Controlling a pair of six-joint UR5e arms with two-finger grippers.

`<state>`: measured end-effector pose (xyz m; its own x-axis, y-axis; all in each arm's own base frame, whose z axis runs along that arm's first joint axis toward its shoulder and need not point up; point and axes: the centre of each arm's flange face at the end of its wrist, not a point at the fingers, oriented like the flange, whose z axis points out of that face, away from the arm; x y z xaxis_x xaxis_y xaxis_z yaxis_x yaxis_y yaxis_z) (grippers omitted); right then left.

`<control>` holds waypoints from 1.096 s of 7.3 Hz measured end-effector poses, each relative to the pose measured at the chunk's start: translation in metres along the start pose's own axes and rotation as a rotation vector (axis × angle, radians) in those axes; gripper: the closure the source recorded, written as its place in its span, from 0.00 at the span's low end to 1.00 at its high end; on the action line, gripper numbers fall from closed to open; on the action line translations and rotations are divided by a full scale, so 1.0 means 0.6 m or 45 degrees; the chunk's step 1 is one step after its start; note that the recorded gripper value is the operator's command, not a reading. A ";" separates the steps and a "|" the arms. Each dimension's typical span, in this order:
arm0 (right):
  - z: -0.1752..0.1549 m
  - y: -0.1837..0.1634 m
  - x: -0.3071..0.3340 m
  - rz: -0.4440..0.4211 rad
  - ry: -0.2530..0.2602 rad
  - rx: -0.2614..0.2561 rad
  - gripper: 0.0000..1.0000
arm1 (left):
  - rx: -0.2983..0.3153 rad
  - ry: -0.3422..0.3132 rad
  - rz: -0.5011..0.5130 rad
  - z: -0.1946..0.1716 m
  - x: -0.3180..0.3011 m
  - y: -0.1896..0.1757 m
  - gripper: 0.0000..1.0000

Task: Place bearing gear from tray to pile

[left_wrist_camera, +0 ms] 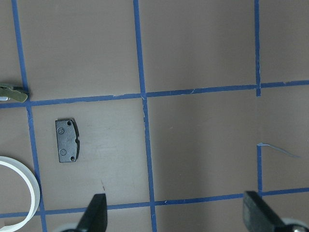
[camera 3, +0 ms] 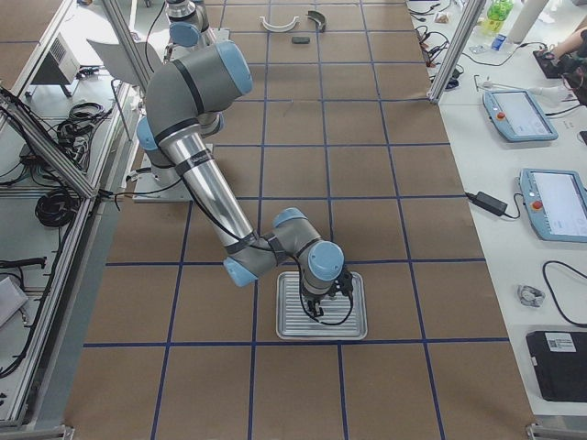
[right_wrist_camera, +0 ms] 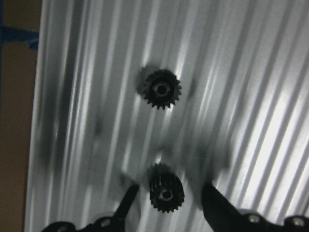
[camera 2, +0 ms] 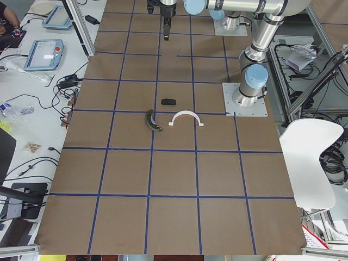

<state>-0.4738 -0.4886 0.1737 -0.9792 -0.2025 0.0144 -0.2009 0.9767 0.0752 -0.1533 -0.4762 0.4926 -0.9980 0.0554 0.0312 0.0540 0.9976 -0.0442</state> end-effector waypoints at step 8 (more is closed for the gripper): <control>-0.004 0.000 0.002 0.011 0.007 -0.001 0.94 | 0.002 0.003 -0.001 -0.001 0.001 0.001 0.00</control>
<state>-0.4747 -0.4889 0.1762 -0.9807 -0.1944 0.0208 -0.1924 0.9784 0.0755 -0.1536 -0.4757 0.4932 -0.9979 0.0550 0.0340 0.0535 0.9975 -0.0456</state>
